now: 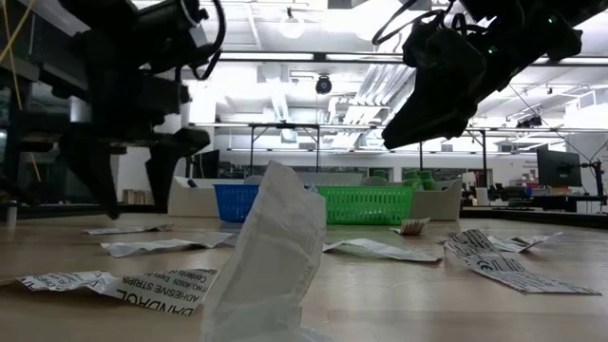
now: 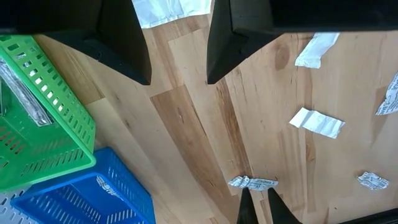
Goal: Pick & Place Travel size toiletries
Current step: Put the white bandage pad into the blue basket
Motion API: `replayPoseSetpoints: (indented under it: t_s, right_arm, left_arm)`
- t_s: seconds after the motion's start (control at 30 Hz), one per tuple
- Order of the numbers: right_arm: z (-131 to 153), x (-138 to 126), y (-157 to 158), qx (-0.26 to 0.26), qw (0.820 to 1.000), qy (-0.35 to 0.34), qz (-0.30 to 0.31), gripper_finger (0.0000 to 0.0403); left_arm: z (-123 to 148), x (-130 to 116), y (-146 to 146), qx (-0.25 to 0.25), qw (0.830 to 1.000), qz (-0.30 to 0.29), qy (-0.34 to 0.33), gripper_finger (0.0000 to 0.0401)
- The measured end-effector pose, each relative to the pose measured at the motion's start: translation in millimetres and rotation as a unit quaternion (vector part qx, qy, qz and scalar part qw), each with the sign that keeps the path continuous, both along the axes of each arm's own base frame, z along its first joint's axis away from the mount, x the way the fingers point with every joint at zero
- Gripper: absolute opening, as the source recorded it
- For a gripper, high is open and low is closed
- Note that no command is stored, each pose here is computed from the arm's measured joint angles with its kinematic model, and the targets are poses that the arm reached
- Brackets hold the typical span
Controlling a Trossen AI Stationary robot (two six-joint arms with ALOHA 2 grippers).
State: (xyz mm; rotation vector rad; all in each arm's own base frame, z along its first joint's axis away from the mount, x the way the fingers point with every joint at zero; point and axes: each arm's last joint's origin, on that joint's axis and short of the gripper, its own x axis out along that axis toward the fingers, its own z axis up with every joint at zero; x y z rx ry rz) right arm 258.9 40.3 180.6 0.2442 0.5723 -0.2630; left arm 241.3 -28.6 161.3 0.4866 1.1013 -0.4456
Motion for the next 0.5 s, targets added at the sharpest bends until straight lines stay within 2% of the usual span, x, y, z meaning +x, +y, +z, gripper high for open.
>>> replayPoseSetpoints:
  t_s: [0.37,0.5]
  right_arm:
    - [0,0,0,-0.001,1.000,-0.001,-0.001,0.0149]
    - [0,0,0,-0.002,1.000,-0.001,-0.002,0.0149]
  left_arm:
    - [-22,-6,0,-0.006,1.000,0.006,0.020,0.0227]
    - [-23,-7,0,-0.010,1.000,0.012,0.022,0.0204]
